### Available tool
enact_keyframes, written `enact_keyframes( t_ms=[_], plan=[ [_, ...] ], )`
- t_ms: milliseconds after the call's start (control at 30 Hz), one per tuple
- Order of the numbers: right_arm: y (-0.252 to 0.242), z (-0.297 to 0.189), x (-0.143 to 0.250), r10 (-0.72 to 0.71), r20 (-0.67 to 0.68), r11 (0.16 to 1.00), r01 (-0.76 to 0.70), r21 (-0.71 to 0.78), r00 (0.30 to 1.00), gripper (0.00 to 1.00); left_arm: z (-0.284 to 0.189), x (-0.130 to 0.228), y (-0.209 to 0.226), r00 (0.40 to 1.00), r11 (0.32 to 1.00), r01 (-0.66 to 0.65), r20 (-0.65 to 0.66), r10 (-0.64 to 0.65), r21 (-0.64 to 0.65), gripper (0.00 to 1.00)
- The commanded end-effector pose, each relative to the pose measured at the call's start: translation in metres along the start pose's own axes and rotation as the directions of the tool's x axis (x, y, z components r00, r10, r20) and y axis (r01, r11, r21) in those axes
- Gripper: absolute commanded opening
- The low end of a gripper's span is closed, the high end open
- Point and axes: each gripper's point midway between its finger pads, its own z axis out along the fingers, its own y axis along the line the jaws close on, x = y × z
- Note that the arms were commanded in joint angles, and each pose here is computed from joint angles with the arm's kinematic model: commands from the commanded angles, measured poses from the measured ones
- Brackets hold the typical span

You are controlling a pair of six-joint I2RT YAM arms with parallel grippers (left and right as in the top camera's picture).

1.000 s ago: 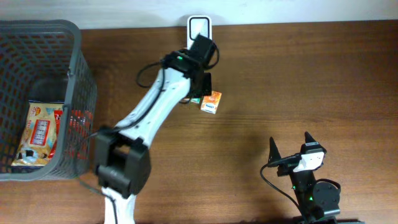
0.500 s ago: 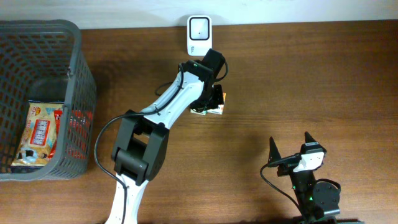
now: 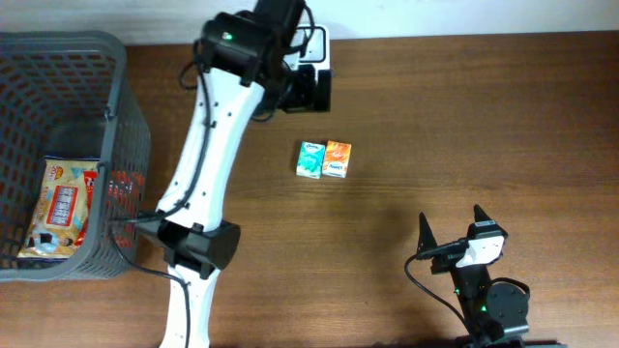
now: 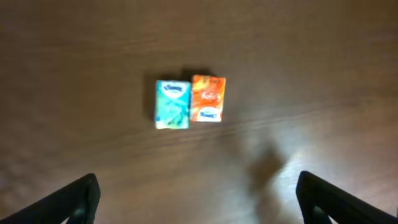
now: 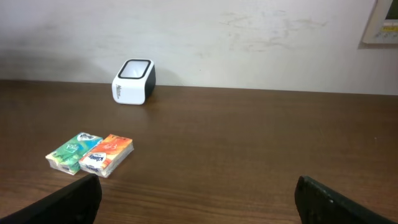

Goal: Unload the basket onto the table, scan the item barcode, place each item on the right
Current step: 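Place the green Kleenex pack beside the orange pack with left gripper, then reach into the basket and grasp the red candy bag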

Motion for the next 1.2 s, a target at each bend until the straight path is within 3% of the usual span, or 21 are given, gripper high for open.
enact_keyframes(
  t_ms=[0, 133, 267, 367, 500, 600, 733, 900, 1000, 1167],
  plan=[
    [-0.001, 0.000, 0.003, 0.001, -0.004, 1.000, -0.001, 0.004, 1.000, 0.98, -0.035, -0.017, 0.032, 0.995, 1.000, -0.022, 0.094, 0.024, -0.019, 0.99],
    [-0.001, 0.000, 0.003, 0.001, -0.004, 1.000, -0.001, 0.004, 1.000, 0.99, -0.102, -0.027, 0.093, 0.965, 0.993, 0.116, 0.239, -0.107, -0.021, 0.99],
    [-0.001, 0.000, 0.003, 0.001, -0.004, 1.000, -0.001, 0.004, 1.000, 0.99, -0.178, -0.018, 0.167, 0.882, 0.953, 0.286, 0.415, -0.223, -0.096, 0.99],
    [-0.001, 0.000, 0.003, 0.002, -0.004, 1.000, -0.002, 0.004, 1.000, 0.98, -0.214, -0.004, 0.220, 0.810, 0.887, 0.430, 0.506, -0.295, -0.171, 0.99],
    [-0.001, 0.000, 0.003, 0.001, -0.004, 1.000, -0.001, 0.004, 1.000, 0.98, -0.239, 0.034, 0.315, 0.726, 0.701, 0.636, 0.556, -0.404, -0.323, 0.99],
    [-0.001, 0.000, 0.003, 0.001, -0.004, 1.000, -0.001, 0.004, 1.000, 0.98, -0.208, 0.067, 0.359, 0.719, 0.608, 0.691, 0.451, -0.529, -0.391, 0.99],
    [-0.001, 0.000, 0.003, 0.001, -0.004, 1.000, -0.001, 0.004, 1.000, 0.98, -0.135, 0.095, 0.404, 0.700, 0.555, 0.705, 0.306, -0.645, -0.441, 0.99],
    [-0.001, 0.000, 0.003, 0.002, -0.004, 1.000, -0.002, 0.004, 1.000, 0.98, -0.046, 0.132, 0.426, 0.674, 0.551, 0.700, 0.165, -0.720, -0.454, 0.99],
    [-0.001, 0.000, 0.003, 0.001, -0.004, 1.000, -0.001, 0.004, 1.000, 0.98, -0.005, 0.148, 0.425, 0.676, 0.589, 0.695, 0.099, -0.730, -0.412, 0.99],
    [-0.001, 0.000, 0.003, 0.001, -0.004, 1.000, -0.001, 0.004, 1.000, 0.98, 0.030, 0.163, 0.426, 0.682, 0.608, 0.689, 0.071, -0.728, -0.395, 0.93]
  ],
)
